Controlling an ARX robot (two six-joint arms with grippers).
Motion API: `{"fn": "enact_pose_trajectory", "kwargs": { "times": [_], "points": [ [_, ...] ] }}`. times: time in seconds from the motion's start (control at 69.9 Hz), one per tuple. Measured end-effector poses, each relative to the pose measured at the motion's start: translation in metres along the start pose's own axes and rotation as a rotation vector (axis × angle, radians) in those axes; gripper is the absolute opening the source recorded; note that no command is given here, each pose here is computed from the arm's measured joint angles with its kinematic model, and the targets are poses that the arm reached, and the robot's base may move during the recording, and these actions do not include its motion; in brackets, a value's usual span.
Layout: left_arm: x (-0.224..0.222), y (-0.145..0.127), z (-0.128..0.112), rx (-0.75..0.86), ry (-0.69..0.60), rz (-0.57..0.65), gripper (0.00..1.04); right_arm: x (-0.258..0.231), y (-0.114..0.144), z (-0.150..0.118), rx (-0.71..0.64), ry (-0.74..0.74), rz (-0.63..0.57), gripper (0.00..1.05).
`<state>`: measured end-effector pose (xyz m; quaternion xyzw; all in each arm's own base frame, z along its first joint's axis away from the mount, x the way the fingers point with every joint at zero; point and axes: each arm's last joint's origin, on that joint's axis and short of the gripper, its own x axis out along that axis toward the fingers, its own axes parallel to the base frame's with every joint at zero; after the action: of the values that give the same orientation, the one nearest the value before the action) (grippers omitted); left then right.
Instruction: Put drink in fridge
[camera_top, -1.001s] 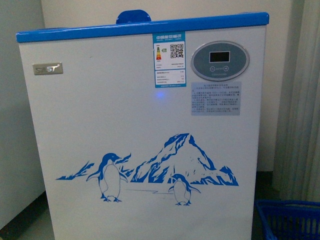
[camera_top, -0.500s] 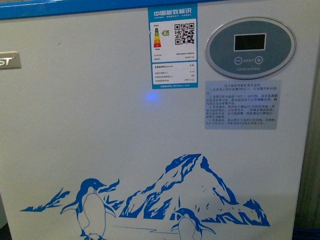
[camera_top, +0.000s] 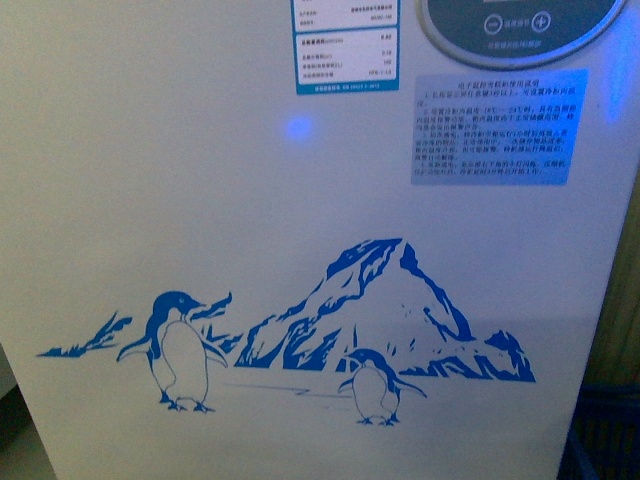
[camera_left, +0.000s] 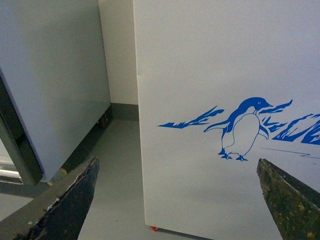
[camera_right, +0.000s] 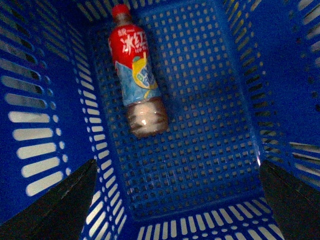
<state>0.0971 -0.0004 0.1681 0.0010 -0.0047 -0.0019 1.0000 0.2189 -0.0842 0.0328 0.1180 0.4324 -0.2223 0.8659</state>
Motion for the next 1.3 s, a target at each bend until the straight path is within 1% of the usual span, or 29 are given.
{"fn": "enact_pose_trajectory", "kwargs": {
  "times": [0.114, 0.214, 0.386, 0.543, 0.658, 0.672, 0.701, 0.758, 1.158, 1.187, 1.244, 1.301],
  "points": [
    [0.000, 0.000, 0.000, 0.000, -0.001, 0.000, 0.97, 0.048, 0.010, -0.005, -0.023, 0.063, -0.011, 0.97],
    [0.000, 0.000, 0.000, 0.000, 0.000, 0.000, 0.97, 0.077, 0.017, -0.007, -0.035, 0.087, -0.018, 0.97],
    [0.000, 0.000, 0.000, 0.000, 0.000, 0.000, 0.97, 0.142, 0.036, -0.015, -0.036, 0.147, -0.016, 0.97],
    [0.000, 0.000, 0.000, 0.000, 0.000, 0.000, 0.97, 0.175, 0.045, -0.018, -0.026, 0.172, -0.022, 0.97],
    [0.000, 0.000, 0.000, 0.000, 0.000, 0.000, 0.97, 0.191, 0.049, -0.020, -0.027, 0.208, 0.041, 0.97],
    [0.000, 0.000, 0.000, 0.000, -0.001, 0.000, 0.97, 0.191, 0.050, -0.019, -0.031, 0.208, 0.040, 0.97],
    [0.000, 0.000, 0.000, 0.000, 0.000, 0.000, 0.97, 0.200, 0.051, -0.015, -0.023, 0.183, -0.009, 0.97],
    [0.000, 0.000, 0.000, 0.000, 0.000, 0.000, 0.97, 0.210, 0.054, -0.010, -0.023, 0.164, -0.032, 0.97],
    [0.000, 0.000, 0.000, 0.000, 0.000, 0.000, 0.97, 0.270, 0.070, 0.000, -0.014, 0.224, -0.056, 0.97],
    [0.000, 0.000, 0.000, 0.000, 0.000, 0.000, 0.97, 0.271, 0.071, 0.000, -0.011, 0.232, -0.058, 0.95],
    [0.000, 0.000, 0.000, 0.000, -0.001, 0.000, 0.97, 0.271, 0.074, -0.003, -0.011, 0.252, -0.062, 0.82],
    [0.000, 0.000, 0.000, 0.000, 0.000, 0.000, 0.97, 0.268, 0.075, -0.005, -0.016, 0.266, -0.066, 0.72]
  ]
}}
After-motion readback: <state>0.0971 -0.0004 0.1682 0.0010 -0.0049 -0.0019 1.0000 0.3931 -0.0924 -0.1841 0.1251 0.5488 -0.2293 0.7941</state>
